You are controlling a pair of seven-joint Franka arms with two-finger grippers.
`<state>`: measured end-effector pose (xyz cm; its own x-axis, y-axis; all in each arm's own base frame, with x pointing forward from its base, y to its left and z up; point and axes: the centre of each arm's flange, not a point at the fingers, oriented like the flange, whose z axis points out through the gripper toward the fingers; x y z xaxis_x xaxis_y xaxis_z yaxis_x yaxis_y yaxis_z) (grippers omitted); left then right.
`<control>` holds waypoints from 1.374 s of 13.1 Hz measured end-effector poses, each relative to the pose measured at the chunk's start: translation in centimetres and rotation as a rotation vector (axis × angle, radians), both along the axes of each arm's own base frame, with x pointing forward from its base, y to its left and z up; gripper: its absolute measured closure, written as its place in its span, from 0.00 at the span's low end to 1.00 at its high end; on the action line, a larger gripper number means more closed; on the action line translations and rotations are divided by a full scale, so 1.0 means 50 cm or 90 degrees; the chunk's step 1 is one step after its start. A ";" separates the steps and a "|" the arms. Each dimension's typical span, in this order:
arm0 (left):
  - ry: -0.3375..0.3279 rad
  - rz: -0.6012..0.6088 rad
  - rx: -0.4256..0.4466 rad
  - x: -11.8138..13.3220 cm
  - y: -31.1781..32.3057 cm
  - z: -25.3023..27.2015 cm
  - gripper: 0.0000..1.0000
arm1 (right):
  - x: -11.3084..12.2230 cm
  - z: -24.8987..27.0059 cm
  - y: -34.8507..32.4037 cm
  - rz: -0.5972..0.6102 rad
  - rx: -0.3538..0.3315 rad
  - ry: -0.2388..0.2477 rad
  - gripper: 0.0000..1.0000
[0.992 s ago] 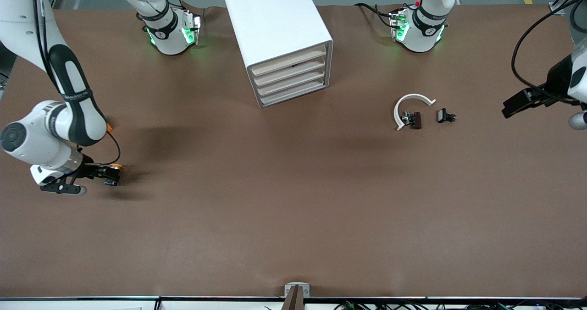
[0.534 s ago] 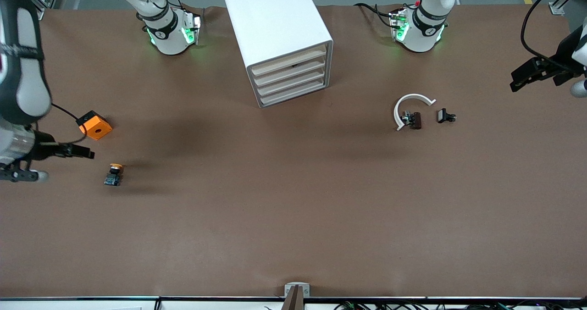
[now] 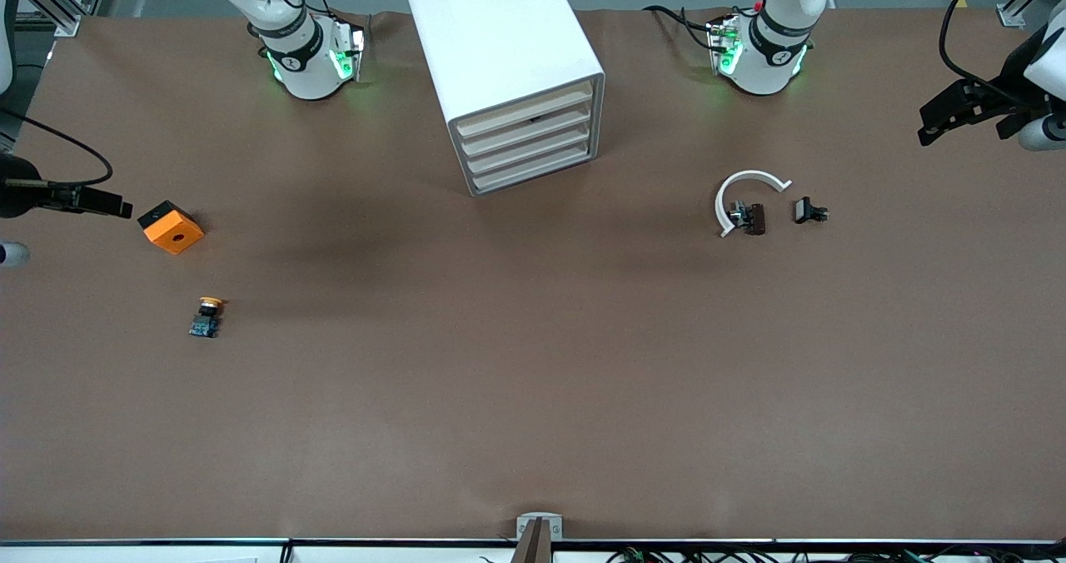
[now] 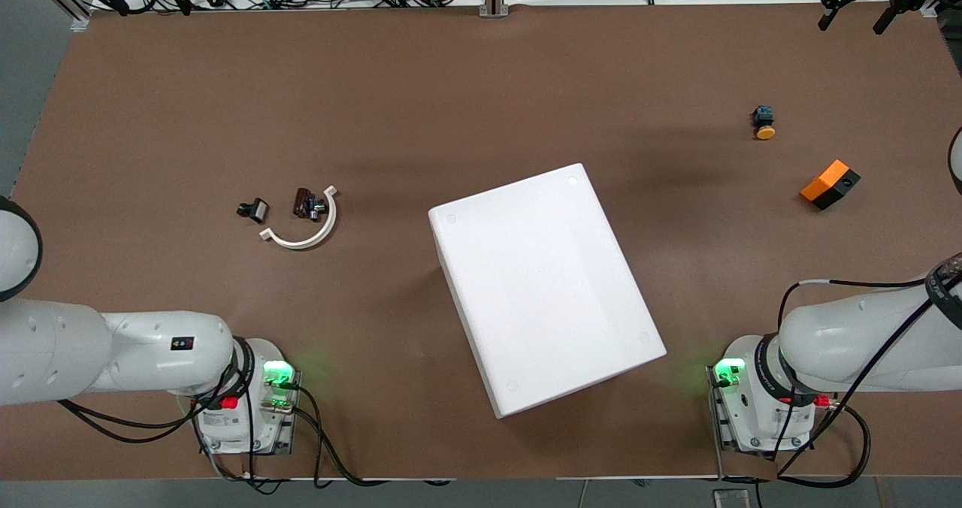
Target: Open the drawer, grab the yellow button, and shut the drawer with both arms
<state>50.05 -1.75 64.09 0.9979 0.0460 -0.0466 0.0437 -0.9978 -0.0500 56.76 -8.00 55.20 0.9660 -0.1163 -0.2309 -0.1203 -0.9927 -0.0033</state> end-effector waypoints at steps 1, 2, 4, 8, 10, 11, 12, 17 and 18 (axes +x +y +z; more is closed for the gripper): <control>0.001 -0.002 0.000 0.000 -0.003 -0.002 0.00 | -0.003 0.007 -0.002 -0.001 -0.002 -0.002 0.00; 0.002 -0.004 0.000 0.000 -0.006 -0.003 0.00 | -0.004 0.008 -0.006 0.001 -0.002 -0.003 0.00; 0.004 -0.005 0.000 -0.001 -0.008 -0.006 0.00 | -0.004 0.010 -0.012 0.011 0.000 -0.005 0.00; 0.005 -0.008 0.000 -0.008 -0.012 -0.006 0.00 | 0.004 0.083 -0.022 0.011 -0.015 -0.051 0.00; 0.006 -0.013 0.002 -0.011 -0.022 -0.008 0.00 | -0.006 0.144 -0.034 0.005 -0.018 -0.069 0.00; 0.008 -0.016 0.002 -0.015 -0.026 -0.010 0.00 | -0.013 0.161 -0.037 0.007 -0.017 -0.066 0.00; 0.010 -0.017 0.003 -0.019 -0.027 -0.013 0.00 | -0.018 0.171 -0.034 0.009 -0.015 -0.059 0.00; 0.018 -0.020 0.005 -0.034 -0.033 -0.023 0.00 | -0.031 0.201 -0.021 0.015 -0.015 -0.064 0.00; 0.018 -0.023 0.005 -0.034 -0.038 -0.024 0.00 | -0.042 0.219 -0.021 0.014 -0.016 -0.071 0.00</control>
<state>48.34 -3.65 62.90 0.9971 0.0108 -0.0747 0.0064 -0.9982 -0.0588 54.68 -9.04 66.16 0.9879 -0.0984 -0.1196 -0.0980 -0.9951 0.0091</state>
